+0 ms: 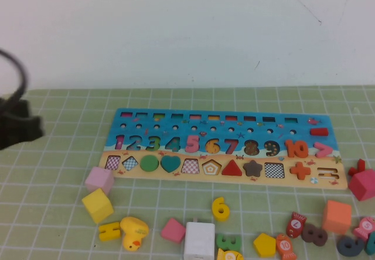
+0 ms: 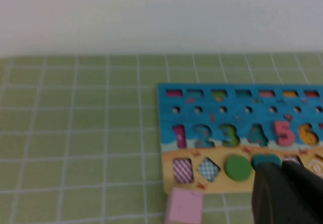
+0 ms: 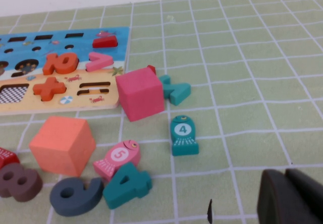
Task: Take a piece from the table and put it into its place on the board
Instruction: Pick up the "number 6"
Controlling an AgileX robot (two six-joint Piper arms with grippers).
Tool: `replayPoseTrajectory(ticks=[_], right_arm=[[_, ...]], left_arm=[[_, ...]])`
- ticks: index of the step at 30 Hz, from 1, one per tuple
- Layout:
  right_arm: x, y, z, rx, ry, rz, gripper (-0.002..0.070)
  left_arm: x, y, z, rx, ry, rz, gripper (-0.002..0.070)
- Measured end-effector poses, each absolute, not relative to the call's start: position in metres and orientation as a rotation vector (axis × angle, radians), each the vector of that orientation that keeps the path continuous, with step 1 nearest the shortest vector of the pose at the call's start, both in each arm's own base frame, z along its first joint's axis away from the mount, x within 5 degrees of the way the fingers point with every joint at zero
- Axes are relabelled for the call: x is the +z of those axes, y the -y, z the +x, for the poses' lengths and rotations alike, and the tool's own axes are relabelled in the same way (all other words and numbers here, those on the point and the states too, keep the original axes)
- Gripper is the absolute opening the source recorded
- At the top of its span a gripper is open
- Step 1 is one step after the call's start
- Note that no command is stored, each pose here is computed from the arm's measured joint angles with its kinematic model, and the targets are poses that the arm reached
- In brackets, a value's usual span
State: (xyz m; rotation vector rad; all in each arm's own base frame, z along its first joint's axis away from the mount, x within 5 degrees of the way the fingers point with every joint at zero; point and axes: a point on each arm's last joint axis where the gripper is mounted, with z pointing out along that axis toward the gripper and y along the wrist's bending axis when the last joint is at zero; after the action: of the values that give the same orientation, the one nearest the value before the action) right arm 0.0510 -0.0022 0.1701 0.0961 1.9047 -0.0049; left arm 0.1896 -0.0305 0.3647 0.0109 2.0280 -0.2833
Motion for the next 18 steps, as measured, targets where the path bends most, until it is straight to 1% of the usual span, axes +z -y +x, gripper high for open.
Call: replayPoseTrajectory(ticks=[4, 8, 11, 14, 18], right_arm=[[0.17, 0.002, 0.051, -0.005, -1.905, 0.096, -0.0003], [0.17, 0.002, 0.051, -0.005, -1.905, 0.096, -0.0003], [0.17, 0.002, 0.051, -0.005, -1.905, 0.096, -0.0003], [0.17, 0.002, 0.051, -0.005, -1.905, 0.096, -0.0003], [0.17, 0.002, 0.051, -0.005, -1.905, 0.096, -0.0003]], left_arm=[[0.353, 0.057, 0.219, -0.374, -2.205, 0.122, -0.0002], [0.333, 0.103, 0.238, -0.487, -2.351, 0.231, -0.0002], [0.319, 0.138, 0.241, -0.543, -2.397, 0.272, -0.0002], [0.301, 0.163, 0.242, -0.54, -2.456, 0.3, -0.0002], [0.279, 0.185, 0.247, -0.439, -2.564, 0.342, -0.0001]])
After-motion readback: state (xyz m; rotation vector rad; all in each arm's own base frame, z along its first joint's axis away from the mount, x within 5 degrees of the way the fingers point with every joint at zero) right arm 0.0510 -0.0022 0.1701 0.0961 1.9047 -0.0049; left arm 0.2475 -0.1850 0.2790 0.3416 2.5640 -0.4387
